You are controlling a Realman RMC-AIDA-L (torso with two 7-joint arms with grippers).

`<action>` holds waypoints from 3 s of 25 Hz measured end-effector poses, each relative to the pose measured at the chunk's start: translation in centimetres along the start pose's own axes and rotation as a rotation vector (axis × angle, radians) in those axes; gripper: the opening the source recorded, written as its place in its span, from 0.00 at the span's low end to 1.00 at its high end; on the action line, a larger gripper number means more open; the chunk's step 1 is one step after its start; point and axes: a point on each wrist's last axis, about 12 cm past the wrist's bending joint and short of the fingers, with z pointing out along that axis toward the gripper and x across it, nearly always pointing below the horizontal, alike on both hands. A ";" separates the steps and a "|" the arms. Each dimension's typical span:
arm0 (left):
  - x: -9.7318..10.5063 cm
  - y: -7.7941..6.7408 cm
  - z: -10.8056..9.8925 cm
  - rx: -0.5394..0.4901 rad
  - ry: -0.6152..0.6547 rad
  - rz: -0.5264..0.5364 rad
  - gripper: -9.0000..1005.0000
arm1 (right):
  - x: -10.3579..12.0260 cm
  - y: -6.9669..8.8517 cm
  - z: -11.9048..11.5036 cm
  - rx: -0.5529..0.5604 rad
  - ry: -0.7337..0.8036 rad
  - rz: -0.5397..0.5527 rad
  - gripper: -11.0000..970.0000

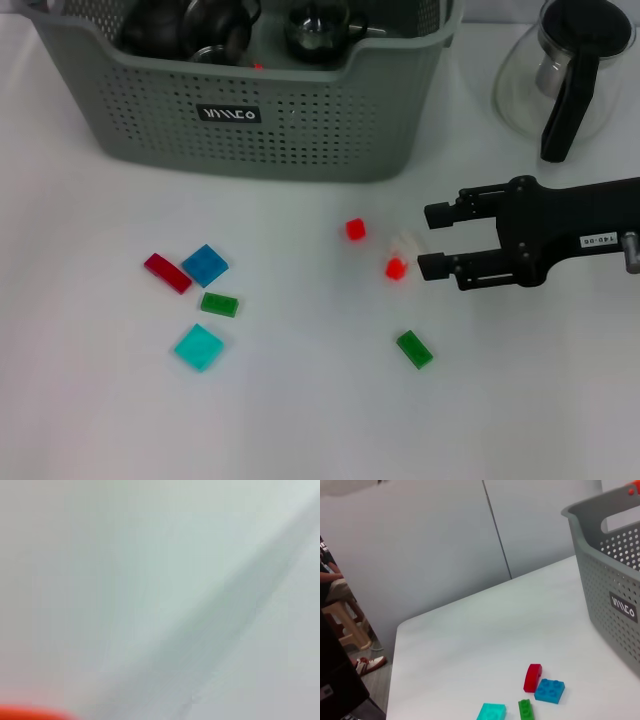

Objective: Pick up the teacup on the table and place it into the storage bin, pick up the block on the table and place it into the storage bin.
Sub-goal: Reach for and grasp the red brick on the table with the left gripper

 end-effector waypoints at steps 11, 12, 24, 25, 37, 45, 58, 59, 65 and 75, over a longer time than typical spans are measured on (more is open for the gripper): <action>5.8 -0.6 -8.5 0.275 0.092 0.037 0.78 | -0.1 0.0 0.0 0.001 -0.012 -0.001 0.74; 6.6 -0.7 -8.9 0.259 0.172 0.051 0.78 | 0.0 0.0 0.0 0.000 -0.012 0.000 0.74; 11.3 -0.4 -7.4 -0.029 0.853 0.110 0.78 | 0.3 0.2 -0.1 -0.001 -0.013 0.009 0.74; 11.3 -0.4 -7.4 -0.029 0.853 0.110 0.78 | 0.3 0.2 -0.1 -0.001 -0.013 0.009 0.74; 10.4 -2.4 -3.2 -0.264 1.092 0.347 0.69 | 0.3 0.1 -0.1 0.005 -0.013 0.008 0.74; 10.8 -1.8 -0.5 -0.334 1.157 0.471 0.69 | 0.3 0.1 -0.2 0.007 -0.015 0.010 0.74; 11.7 -0.8 1.7 -0.339 1.280 0.516 0.69 | 0.3 0.1 -0.2 0.010 -0.018 0.011 0.74; 11.7 -0.7 1.9 -0.336 1.281 0.516 0.69 | 0.3 0.1 -0.2 0.010 -0.018 0.011 0.74; 12.3 -0.5 2.6 -0.315 1.289 0.511 0.69 | 0.3 0.0 -0.2 0.012 -0.018 0.012 0.74; 12.9 -0.1 2.4 -0.329 1.311 0.479 0.68 | 0.5 0.0 -0.2 0.012 -0.019 0.012 0.74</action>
